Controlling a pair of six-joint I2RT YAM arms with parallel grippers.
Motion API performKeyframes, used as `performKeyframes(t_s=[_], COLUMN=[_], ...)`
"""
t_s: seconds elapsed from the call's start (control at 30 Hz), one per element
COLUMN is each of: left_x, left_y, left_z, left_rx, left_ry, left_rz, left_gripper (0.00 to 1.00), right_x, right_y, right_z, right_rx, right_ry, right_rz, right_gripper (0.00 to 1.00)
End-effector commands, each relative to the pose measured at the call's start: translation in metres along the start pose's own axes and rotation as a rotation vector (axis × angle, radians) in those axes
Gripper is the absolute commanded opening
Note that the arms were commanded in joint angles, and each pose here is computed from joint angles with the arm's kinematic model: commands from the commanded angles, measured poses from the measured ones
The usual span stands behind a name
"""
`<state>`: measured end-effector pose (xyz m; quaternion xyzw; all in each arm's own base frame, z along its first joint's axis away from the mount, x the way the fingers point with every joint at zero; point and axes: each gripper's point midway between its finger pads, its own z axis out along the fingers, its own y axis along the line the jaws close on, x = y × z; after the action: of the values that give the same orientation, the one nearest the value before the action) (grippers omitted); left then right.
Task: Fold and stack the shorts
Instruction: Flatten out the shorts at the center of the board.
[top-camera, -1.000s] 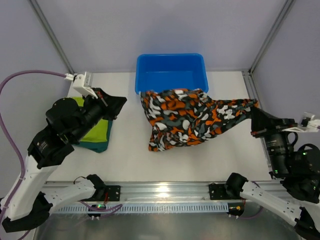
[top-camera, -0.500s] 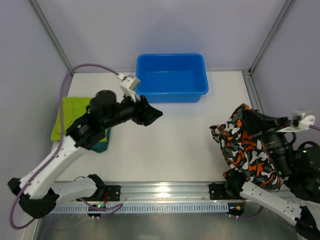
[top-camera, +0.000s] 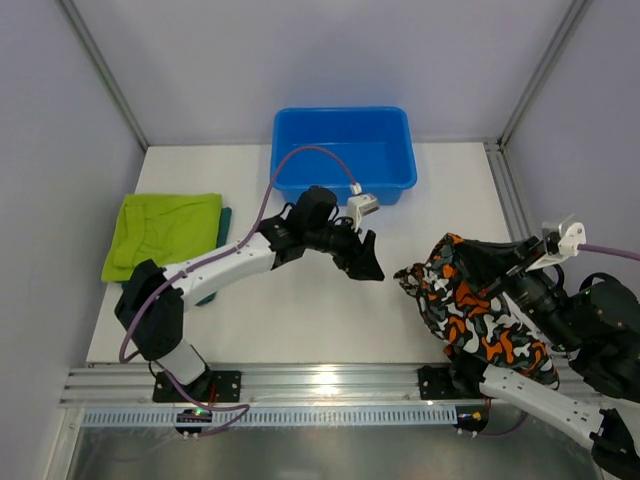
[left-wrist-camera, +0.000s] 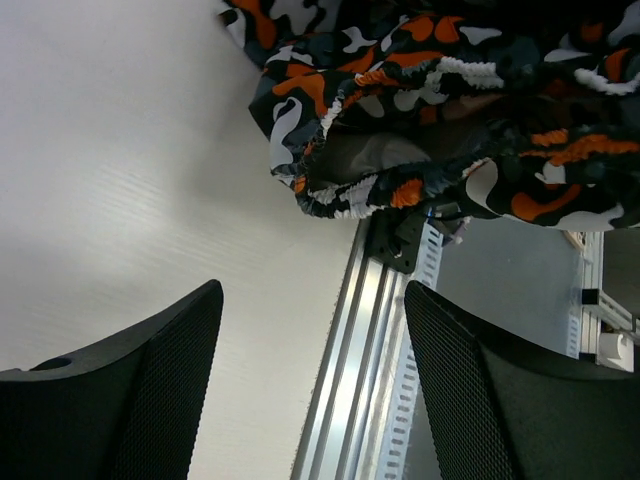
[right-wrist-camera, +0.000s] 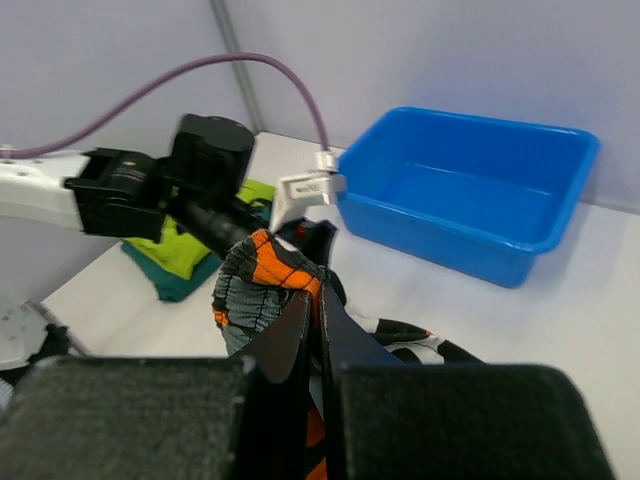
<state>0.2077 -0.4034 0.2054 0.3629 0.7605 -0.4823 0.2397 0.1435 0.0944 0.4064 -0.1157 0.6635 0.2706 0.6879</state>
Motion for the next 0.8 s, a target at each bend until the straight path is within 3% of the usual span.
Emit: performKeyframes(t_s=[0.0,0.37,0.77], left_x=[-0.018,0.034,0.034], left_y=[-0.029,-0.023,-0.052], left_z=[-0.006,0.001,-0.019], left_rx=[0.136,0.172,0.304], left_ry=[-0.072,0.083,0.019], left_rz=[0.142,0.166,0.327], left_gripper=[0.76,0.79,0.77], right_x=[-0.009,-0.027,-0.036], right_y=[0.055,0.057,0.055], right_z=[0.016,0.001,-0.006], right_rx=[-0.238,-0.27,-0.268], right_ry=[0.078,0.011,0.007], right_rz=[0.022,0.071,0.062], right_gripper=[0.04,0.03,0.04])
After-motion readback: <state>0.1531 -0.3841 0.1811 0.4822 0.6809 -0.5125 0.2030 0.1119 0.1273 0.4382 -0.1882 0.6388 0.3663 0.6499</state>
